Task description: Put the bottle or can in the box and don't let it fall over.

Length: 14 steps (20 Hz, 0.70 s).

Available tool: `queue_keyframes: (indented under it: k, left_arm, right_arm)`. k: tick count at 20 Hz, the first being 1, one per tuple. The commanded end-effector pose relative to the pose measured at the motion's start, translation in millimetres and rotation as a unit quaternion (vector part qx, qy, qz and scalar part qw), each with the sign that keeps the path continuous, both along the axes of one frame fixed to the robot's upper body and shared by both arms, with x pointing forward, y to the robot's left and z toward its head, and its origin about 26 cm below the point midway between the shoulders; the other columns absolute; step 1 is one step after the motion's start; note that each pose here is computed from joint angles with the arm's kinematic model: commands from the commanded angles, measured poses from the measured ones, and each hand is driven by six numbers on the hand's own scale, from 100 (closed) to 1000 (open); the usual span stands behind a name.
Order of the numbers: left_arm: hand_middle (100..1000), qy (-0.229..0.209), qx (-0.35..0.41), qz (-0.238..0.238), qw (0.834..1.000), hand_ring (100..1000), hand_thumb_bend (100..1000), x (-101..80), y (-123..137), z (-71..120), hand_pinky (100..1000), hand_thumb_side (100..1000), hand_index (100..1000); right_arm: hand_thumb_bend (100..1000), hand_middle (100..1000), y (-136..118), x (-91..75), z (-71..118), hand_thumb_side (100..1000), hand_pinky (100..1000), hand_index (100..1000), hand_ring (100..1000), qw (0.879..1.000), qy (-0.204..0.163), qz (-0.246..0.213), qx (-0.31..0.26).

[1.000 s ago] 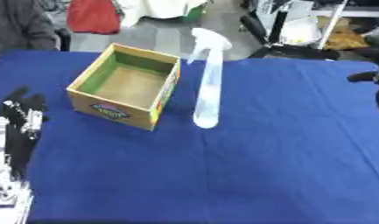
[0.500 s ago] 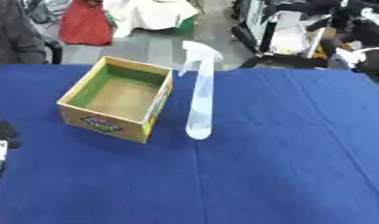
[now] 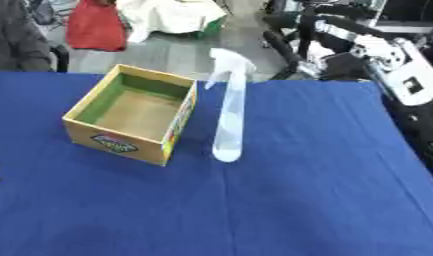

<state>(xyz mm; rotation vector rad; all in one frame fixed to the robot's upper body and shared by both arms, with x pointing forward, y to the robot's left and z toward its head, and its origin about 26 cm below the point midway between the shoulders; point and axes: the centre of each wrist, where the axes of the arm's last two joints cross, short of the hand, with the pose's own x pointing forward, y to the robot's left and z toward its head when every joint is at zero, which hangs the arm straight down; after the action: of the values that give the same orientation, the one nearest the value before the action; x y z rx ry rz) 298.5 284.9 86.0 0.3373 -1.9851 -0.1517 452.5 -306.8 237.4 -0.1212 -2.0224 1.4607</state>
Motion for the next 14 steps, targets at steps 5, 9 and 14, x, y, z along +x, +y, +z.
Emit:
queue_keyframes:
  k: [5, 9, 14]
  left_arm:
    - [599, -0.013, 0.006, -0.021, 1.000, 652, 404, 4.2, -4, 9.6, 612, 729, 882]
    - [598, -0.014, 0.005, -0.024, 1.000, 651, 406, 4.8, -5, 10.5, 612, 730, 882]
    - [597, -0.014, 0.006, -0.027, 1.000, 651, 409, 5.3, -6, 10.9, 611, 729, 882]
  right_arm:
    - [100, 1000, 19, 7.5, 10.4, 526, 857, 1000, 1000, 0.997, -0.023, 0.058, -0.051]
    - [100, 1000, 29, 8.8, 7.3, 615, 846, 1000, 1000, 0.995, -0.018, 0.069, -0.071]
    - [100, 1000, 39, 9.4, 5.0, 675, 817, 1000, 1000, 0.991, -0.010, 0.079, -0.112]
